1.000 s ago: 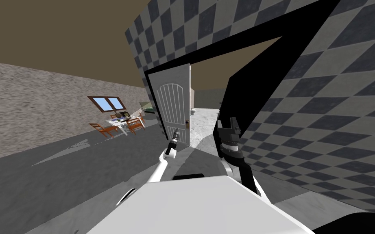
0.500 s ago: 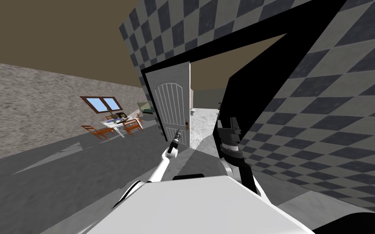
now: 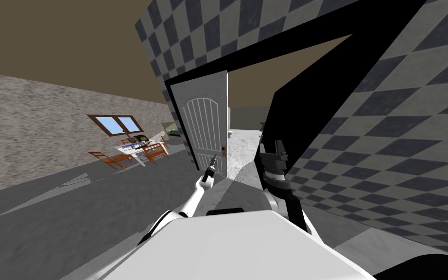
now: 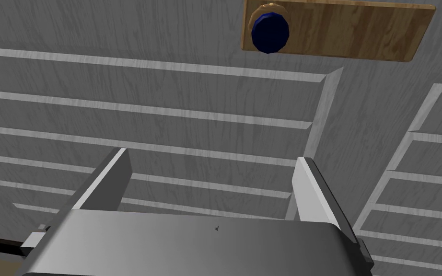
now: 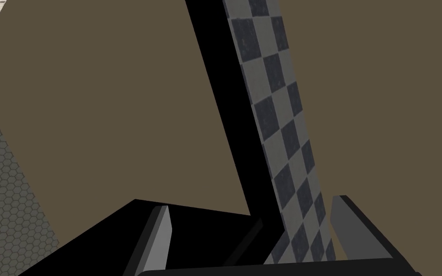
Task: Push the door open
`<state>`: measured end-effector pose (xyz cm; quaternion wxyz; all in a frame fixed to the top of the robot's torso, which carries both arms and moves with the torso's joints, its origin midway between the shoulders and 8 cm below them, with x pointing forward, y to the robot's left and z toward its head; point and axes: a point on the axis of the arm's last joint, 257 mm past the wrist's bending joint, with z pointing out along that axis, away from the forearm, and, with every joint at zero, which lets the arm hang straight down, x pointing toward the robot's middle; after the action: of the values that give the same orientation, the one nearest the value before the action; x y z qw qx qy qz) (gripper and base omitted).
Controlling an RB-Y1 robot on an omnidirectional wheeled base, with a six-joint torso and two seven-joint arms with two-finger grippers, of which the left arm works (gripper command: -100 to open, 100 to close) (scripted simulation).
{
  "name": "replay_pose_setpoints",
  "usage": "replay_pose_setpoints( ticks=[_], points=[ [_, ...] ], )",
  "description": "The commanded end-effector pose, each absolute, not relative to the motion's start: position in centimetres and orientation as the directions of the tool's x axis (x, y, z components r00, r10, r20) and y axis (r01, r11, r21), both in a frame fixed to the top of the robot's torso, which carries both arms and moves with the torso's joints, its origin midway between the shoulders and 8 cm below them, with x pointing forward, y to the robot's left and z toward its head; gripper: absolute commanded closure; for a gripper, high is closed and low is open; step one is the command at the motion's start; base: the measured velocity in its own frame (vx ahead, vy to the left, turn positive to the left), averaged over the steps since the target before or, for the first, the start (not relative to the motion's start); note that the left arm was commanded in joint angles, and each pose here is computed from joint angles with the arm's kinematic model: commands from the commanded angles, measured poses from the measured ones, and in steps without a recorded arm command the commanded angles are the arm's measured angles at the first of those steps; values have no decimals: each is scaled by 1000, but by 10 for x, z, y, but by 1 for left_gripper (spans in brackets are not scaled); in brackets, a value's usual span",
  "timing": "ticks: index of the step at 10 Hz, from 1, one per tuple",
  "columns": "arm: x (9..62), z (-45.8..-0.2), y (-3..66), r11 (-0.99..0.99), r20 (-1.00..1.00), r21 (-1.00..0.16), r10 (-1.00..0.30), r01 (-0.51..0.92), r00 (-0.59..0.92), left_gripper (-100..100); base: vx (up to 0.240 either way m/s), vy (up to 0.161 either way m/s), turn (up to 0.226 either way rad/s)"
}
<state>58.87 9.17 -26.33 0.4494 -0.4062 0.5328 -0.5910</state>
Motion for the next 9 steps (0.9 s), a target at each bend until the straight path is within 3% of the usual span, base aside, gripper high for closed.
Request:
replay_pose_setpoints(
  ticks=[1, 7, 9],
  points=[
    [591, -270, 86, -23, 0, -996, -962, 81, -274, -100, 60, 32, -40],
    [595, -293, 56, -3, -1, -1000, -950, 11, -311, -100, 80, 41, -41],
    [599, -293, 74, 13, -19, -1000, -955, 22, -295, -100, 81, 1, -18]
  ],
)
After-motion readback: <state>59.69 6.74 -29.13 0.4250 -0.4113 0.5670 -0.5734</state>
